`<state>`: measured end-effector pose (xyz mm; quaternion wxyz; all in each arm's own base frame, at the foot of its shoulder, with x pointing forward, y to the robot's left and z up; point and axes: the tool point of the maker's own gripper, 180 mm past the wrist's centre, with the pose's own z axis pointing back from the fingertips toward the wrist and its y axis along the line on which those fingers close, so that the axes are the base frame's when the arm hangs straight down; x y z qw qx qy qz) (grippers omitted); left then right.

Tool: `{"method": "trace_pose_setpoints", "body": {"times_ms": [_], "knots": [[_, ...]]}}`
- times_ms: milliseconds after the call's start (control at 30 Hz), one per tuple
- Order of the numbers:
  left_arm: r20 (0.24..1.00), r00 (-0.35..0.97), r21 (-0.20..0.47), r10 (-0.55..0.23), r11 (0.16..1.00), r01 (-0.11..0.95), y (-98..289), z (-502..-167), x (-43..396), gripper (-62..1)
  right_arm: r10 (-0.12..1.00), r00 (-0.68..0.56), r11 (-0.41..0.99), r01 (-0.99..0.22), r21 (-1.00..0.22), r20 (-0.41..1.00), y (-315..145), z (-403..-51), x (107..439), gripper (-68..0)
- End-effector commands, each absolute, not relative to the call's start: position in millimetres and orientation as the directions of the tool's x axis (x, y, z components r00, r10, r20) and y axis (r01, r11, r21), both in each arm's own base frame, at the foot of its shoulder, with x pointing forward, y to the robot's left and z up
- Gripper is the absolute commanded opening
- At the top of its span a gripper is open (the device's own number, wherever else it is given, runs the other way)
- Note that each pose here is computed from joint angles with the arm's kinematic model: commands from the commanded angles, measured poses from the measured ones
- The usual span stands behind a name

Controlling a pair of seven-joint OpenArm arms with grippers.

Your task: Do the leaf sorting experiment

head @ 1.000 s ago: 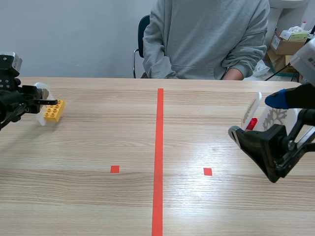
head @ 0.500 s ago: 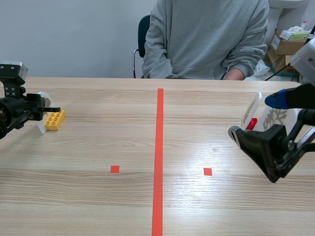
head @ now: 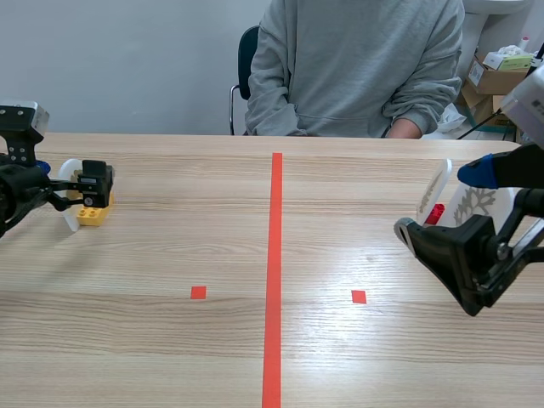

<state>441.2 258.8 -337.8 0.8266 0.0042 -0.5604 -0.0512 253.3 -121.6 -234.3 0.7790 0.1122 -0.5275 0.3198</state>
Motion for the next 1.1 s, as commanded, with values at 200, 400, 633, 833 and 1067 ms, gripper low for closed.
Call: {"method": "trace_pose_setpoints", "body": {"times_ms": [200, 400, 633, 833, 1067], "knots": [[0.929, 0.263, 0.165, -0.260, 0.928, 0.334, 233, -300, 387, 1.4, 0.372, 0.221, 0.772, -0.614, -0.167, 0.902, -121, -229, 257, -11.1], [0.918, 0.197, 0.225, -0.343, 0.862, 0.455, 181, -276, 318, 1.4, 0.372, 0.222, 0.772, -0.614, -0.167, 0.901, -122, -229, 257, -11.1], [0.924, 0.170, 0.191, -0.342, 0.798, 0.572, 118, -255, 242, 1.4, 0.374, 0.226, 0.772, -0.614, -0.167, 0.899, -122, -230, 257, -11.1], [0.926, 0.240, 0.115, -0.292, 0.822, 0.558, 105, -258, 208, 1.4, 0.378, 0.230, 0.772, -0.614, -0.167, 0.897, -122, -231, 257, -11.1], [0.941, 0.223, 0.089, -0.254, 0.823, 0.561, 91, -239, 192, 1.4, 0.379, 0.236, 0.772, -0.614, -0.165, 0.895, -123, -232, 256, -11.1]]}}
